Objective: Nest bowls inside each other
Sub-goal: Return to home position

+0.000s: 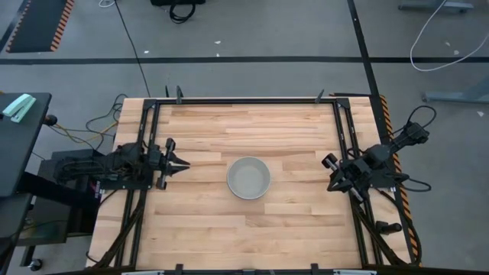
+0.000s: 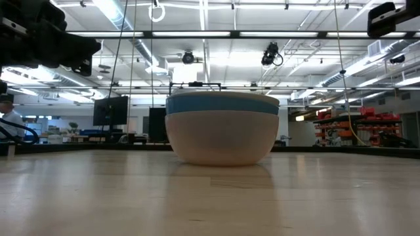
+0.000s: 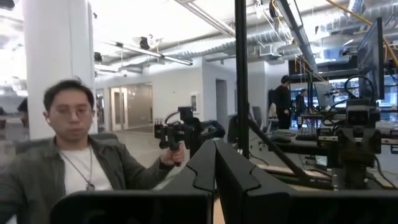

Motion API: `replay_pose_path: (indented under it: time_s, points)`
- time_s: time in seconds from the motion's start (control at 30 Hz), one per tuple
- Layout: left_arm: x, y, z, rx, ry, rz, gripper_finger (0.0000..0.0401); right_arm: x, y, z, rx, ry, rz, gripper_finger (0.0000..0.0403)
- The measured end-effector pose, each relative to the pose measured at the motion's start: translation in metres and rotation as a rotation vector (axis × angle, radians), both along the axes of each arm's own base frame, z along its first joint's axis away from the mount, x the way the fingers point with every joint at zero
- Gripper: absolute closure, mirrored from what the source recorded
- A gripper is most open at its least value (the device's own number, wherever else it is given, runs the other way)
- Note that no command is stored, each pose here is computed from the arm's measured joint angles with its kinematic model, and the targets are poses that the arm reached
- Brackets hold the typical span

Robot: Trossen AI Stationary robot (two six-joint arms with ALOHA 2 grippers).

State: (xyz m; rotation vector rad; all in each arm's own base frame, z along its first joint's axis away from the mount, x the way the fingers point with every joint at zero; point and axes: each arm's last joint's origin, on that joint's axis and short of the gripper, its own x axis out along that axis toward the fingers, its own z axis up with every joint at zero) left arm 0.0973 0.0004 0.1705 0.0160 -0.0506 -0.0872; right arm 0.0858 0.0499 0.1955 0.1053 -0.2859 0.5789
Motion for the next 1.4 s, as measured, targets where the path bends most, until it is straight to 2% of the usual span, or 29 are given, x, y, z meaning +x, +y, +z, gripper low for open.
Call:
replay_pose_path:
  time_s: [0.1, 0.27, 0.43, 0.63, 0.9, 1.1, 1.4]
  points:
    - [0.0, 0.0, -0.001, 0.0, 0.005, 0.0, 0.0345, 0.002, 0.0, -0.004, -0.05, 0.024, -0.035, 0.0385]
    - [0.0, 0.0, -0.001, -0.001, 0.013, 0.017, 0.0348, 0.006, -0.008, -0.008, -0.094, 0.044, -0.189, 0.0385]
    - [0.0, 0.001, -0.002, 0.01, 0.017, 0.026, 0.0341, 0.011, -0.02, -0.008, -0.102, 0.044, -0.312, 0.0385]
    - [0.0, 0.001, -0.002, 0.024, 0.018, 0.027, 0.0338, 0.015, -0.035, -0.009, -0.118, 0.054, -0.388, 0.0385]
    - [0.0, 0.001, -0.002, 0.029, 0.02, 0.028, 0.0348, 0.017, -0.057, -0.021, -0.121, 0.199, -0.532, 0.0385]
    - [0.0, 0.001, -0.003, 0.035, 0.024, 0.044, 0.0344, 0.016, -0.065, -0.026, -0.117, 0.257, -0.597, 0.0385]
    - [0.003, 0.002, -0.006, 0.073, 0.07, 0.07, 0.034, 0.016, -0.068, -0.032, -0.199, 0.295, -0.63, 0.0385]
